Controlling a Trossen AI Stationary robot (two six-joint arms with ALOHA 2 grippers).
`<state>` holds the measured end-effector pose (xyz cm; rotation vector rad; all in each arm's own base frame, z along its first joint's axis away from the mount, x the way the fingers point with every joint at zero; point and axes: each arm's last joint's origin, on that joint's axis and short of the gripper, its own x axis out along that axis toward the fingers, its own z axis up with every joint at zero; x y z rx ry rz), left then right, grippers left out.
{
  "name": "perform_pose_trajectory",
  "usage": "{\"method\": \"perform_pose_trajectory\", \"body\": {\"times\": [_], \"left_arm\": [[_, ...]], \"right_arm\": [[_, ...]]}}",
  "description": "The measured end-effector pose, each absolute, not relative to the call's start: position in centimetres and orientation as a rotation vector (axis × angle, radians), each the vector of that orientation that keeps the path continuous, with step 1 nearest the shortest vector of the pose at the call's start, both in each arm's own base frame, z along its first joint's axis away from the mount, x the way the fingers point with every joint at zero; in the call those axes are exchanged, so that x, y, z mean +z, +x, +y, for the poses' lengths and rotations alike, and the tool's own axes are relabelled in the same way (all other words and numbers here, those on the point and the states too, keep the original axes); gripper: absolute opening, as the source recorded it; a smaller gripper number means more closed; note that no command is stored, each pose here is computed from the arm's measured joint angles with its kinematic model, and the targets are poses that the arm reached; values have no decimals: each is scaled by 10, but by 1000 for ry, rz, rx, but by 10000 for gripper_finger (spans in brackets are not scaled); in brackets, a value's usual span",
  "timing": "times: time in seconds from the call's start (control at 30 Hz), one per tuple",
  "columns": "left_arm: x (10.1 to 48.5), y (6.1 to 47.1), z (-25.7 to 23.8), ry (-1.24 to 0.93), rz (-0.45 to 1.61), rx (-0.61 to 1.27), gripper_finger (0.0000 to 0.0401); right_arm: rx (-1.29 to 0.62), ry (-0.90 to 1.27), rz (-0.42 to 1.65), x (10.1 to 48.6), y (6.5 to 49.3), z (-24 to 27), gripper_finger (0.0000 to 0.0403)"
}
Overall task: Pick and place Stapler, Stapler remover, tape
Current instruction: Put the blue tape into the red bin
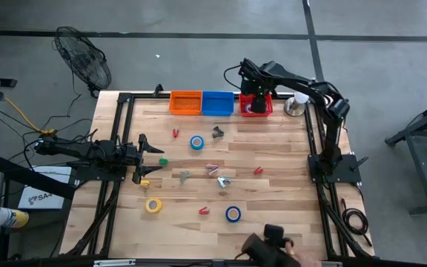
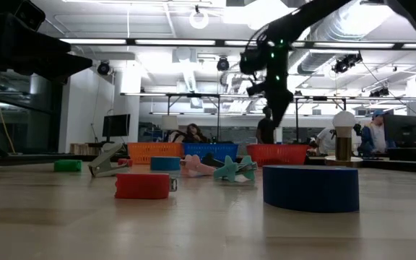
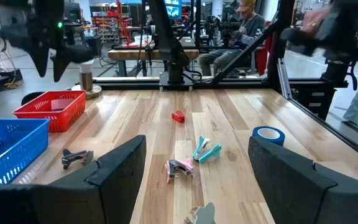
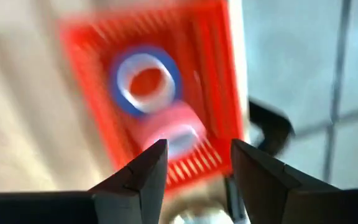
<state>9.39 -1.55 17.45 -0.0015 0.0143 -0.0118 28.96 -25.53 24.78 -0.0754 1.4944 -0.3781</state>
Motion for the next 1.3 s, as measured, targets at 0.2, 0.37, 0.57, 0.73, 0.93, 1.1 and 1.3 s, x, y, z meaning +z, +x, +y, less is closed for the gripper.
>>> {"method": "perform_pose_trajectory", "body": {"times": [0.2,0.37,0.57,0.73,0.93,1.1,1.3], "left_arm": [[174,94,-16,-1,15,-12,280],[174,94,-16,-2,14,-12,280],[174,94,-16,-2,15,-12,280],[174,94,-16,-1,15,-12,280],[174,94,-16,-2,14,-12,280],[175,94,-16,-2,14,-12,280],[174,94,-16,-2,15,-12,280]], "right_arm": [[-155,-186,1333,253,321,-227,168],[-84,-351,1230,257,354,-194,168],[1,-441,1154,260,378,-154,167],[99,-462,1055,258,396,-126,167],[180,-446,1001,227,423,-110,167],[178,-478,912,214,441,-106,167],[218,-456,879,197,450,-106,167]]}}
